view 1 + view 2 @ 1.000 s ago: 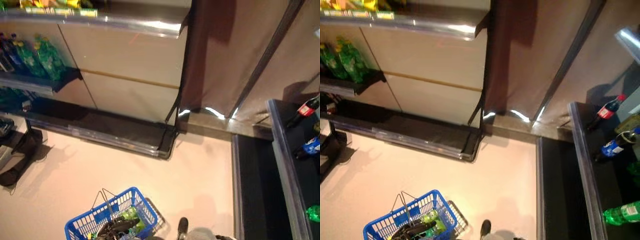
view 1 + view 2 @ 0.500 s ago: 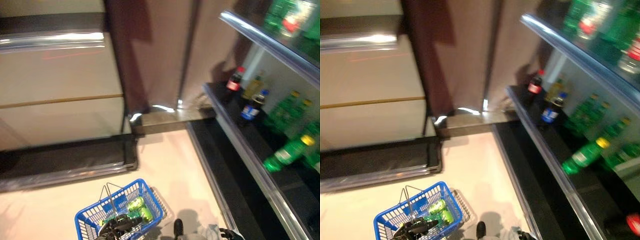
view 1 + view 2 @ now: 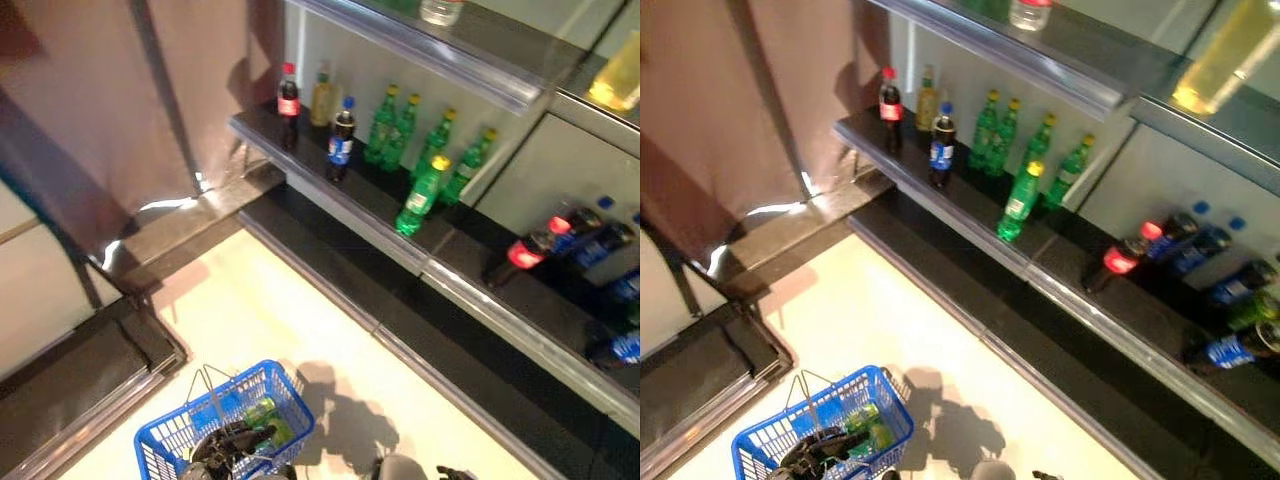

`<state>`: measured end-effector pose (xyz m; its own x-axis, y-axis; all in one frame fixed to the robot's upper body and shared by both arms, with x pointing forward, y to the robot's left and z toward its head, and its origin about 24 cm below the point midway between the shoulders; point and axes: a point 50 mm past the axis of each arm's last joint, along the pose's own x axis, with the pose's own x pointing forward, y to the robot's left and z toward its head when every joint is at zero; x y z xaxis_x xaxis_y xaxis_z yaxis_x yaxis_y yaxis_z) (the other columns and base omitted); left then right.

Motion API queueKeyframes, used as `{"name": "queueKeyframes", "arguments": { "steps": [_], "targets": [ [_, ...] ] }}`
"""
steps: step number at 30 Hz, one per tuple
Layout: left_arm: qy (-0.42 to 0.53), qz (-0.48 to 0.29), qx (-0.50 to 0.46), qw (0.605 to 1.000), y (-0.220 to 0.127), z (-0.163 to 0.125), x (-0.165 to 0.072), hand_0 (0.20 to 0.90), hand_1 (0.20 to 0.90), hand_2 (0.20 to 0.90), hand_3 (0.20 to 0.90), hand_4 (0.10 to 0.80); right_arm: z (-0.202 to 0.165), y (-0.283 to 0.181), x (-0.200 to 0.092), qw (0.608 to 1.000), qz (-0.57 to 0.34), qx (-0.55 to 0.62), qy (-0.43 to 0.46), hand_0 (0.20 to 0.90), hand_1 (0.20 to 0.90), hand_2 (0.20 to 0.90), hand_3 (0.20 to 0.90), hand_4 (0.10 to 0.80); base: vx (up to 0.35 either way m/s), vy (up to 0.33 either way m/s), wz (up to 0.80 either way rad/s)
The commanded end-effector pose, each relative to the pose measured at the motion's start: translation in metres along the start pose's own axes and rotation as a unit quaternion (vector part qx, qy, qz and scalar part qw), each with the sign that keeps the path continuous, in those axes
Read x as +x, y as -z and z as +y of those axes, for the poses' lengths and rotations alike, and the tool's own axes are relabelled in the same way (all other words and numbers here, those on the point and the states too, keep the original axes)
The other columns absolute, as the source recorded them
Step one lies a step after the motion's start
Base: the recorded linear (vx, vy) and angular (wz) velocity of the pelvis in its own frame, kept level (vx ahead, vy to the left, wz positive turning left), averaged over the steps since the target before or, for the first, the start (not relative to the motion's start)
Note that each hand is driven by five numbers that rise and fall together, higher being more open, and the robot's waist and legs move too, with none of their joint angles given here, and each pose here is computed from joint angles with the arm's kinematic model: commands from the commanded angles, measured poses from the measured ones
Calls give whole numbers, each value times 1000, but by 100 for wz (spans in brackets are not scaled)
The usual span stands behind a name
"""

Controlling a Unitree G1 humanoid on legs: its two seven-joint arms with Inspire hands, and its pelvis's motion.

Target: Pick up the drink and place into the basket.

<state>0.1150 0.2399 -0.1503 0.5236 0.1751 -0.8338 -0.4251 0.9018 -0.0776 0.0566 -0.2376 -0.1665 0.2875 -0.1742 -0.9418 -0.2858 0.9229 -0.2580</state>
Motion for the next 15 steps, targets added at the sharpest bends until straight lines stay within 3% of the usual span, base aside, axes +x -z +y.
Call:
{"name": "queueKeyframes", "arguments": {
  "steps": [1, 8, 15],
  "targets": [
    [35, -181, -28, 982, -81, -8, 3, 300, 300, 300, 200, 100, -27, -34, 3, 998, -60, 17, 30, 900, 900, 900, 900, 800, -143, -346, -115],
    [27, -171, -53, 983, -71, -6, 2, 300, 300, 300, 200, 100, -29, -41, 4, 999, -43, -27, 10, 900, 900, 900, 900, 800, -81, -313, -95],
    [40, -142, -36, 988, -50, -19, 3, 300, 300, 300, 200, 100, -38, -38, 4, 998, -32, 29, 38, 900, 900, 900, 900, 800, 29, -15, -50]
  ]
}}
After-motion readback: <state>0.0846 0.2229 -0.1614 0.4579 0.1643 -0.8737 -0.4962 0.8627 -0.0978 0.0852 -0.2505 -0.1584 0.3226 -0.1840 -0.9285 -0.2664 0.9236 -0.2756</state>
